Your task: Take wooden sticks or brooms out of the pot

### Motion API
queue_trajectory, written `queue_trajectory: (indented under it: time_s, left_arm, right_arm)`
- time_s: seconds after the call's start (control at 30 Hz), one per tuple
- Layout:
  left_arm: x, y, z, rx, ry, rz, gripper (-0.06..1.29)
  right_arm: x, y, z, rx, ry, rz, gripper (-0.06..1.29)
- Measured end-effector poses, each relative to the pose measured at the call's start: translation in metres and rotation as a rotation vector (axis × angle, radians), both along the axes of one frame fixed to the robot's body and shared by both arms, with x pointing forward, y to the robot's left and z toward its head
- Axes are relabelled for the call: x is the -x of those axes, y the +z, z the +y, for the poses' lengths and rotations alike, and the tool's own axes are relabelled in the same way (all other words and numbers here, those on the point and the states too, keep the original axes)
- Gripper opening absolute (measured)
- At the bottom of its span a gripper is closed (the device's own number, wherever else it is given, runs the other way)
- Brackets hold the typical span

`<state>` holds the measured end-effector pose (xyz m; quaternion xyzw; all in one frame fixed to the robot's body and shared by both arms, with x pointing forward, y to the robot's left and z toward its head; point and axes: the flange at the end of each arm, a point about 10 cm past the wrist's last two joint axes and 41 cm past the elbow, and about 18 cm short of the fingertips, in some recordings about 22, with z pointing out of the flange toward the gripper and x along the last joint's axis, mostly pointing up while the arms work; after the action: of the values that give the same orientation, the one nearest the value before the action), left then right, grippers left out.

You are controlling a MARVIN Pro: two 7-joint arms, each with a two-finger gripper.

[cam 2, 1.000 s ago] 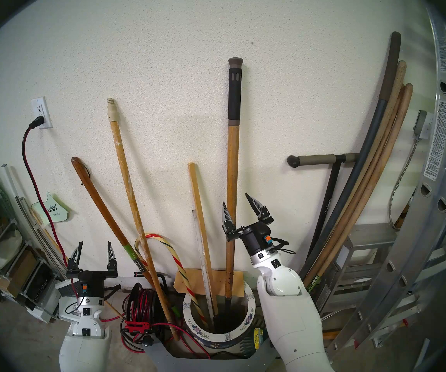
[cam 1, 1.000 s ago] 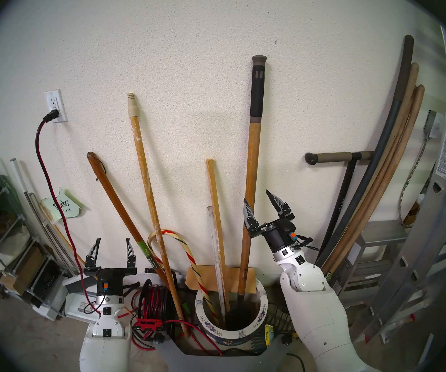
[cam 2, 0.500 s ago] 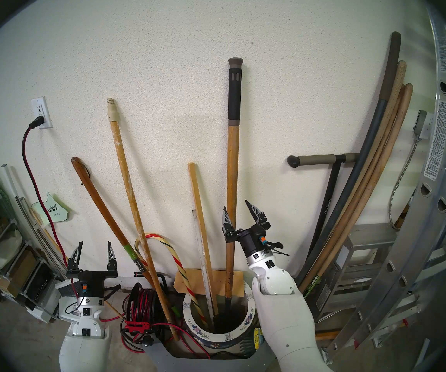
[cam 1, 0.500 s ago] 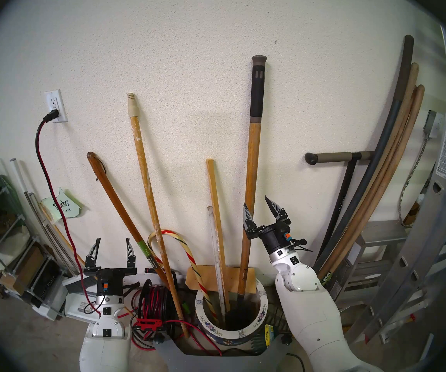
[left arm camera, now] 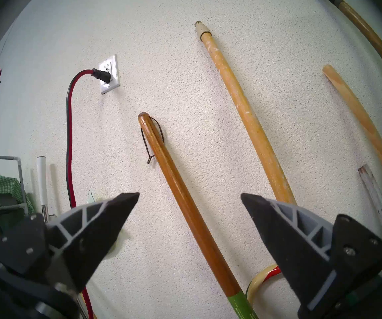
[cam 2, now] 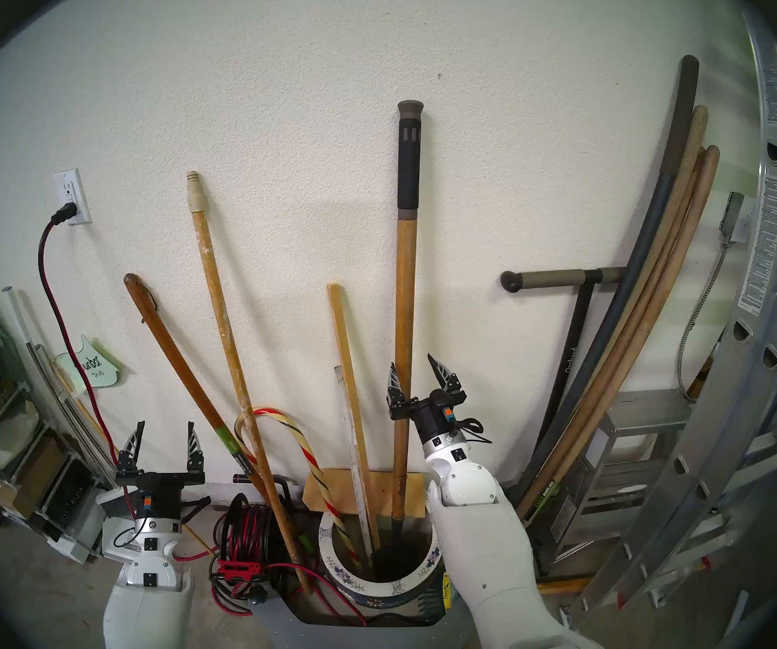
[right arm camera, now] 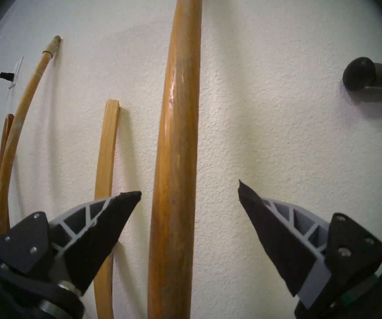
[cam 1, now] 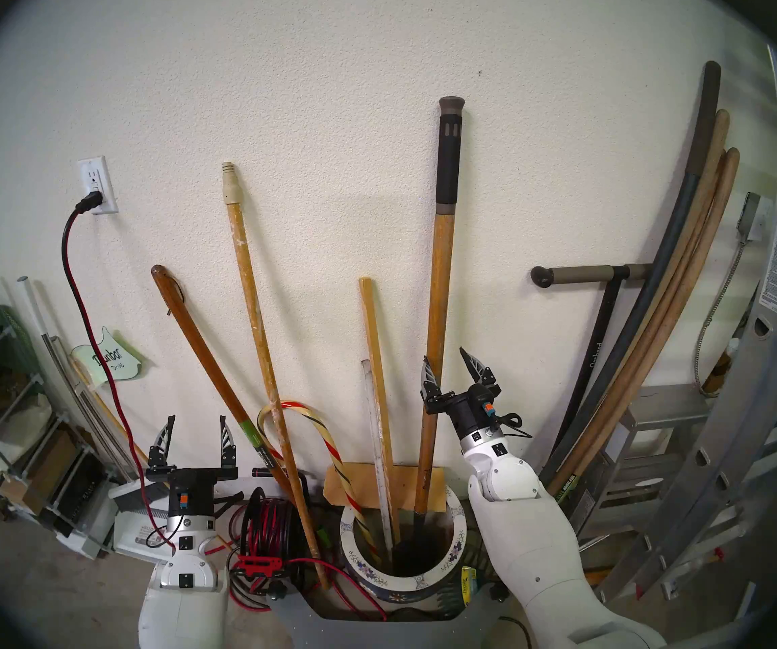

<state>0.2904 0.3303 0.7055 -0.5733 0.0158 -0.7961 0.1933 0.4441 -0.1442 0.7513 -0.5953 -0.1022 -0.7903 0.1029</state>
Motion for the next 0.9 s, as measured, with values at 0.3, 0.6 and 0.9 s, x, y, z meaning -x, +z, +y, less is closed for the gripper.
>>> queue_trajectory:
  time_s: [0.3,0.6,0.9]
  left_arm:
    - [0.000,0.000,0.000,0.000,0.000,0.000,1.26]
    - [0.000,0.000,0.000,0.000,0.000,0.000,1.26]
    - [0.000,0.000,0.000,0.000,0.000,0.000,1.26]
  right_arm:
    - [-0.017,-0.020,0.004,0.003,-0.016,0.059,1.21]
    - [-0.029,-0.029,0.005,-0.003,-0.025,0.090,1.19]
    - [-0.038,-0.034,0.001,-0.027,-0.031,0.118,0.52]
